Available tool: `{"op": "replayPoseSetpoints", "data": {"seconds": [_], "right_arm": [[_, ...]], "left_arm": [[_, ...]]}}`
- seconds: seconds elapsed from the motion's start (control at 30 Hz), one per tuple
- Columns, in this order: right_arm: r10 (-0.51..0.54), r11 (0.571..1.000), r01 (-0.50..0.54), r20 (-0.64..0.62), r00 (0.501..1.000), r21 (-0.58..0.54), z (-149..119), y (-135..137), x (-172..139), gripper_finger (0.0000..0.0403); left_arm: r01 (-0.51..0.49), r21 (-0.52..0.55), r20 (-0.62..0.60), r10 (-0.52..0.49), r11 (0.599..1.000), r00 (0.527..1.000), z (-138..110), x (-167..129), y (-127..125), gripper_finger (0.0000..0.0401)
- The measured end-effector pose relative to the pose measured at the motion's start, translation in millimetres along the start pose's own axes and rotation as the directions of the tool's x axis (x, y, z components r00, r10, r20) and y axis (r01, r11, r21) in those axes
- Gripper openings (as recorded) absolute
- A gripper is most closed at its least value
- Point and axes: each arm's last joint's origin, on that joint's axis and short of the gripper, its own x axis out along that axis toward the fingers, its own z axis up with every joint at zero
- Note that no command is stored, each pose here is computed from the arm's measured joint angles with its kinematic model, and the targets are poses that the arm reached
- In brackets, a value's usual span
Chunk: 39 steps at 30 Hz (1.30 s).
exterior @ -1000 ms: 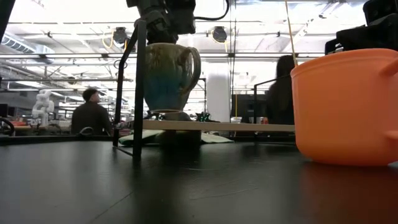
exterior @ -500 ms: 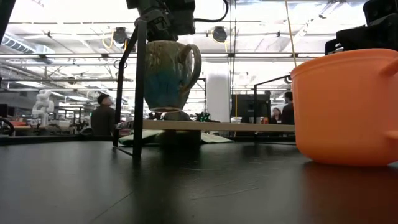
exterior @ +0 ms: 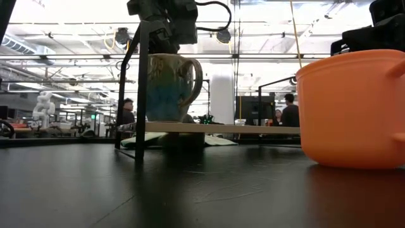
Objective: Stack small to large cups/mugs on shelf
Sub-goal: Put the green mug on the shelf
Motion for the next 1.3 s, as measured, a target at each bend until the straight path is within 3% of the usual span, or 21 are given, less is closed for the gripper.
{"op": "replayPoseSetpoints", "data": {"seconds": [1.3], "right_arm": [[0.0,1.0,0.0,0.0,1.0,0.003,0.0,0.0,0.0,0.0]], "left_arm": [[-0.006,0.008,0.022,0.006,1.0,1.0,3.3,10.0,-12.1,0.0035]]}}
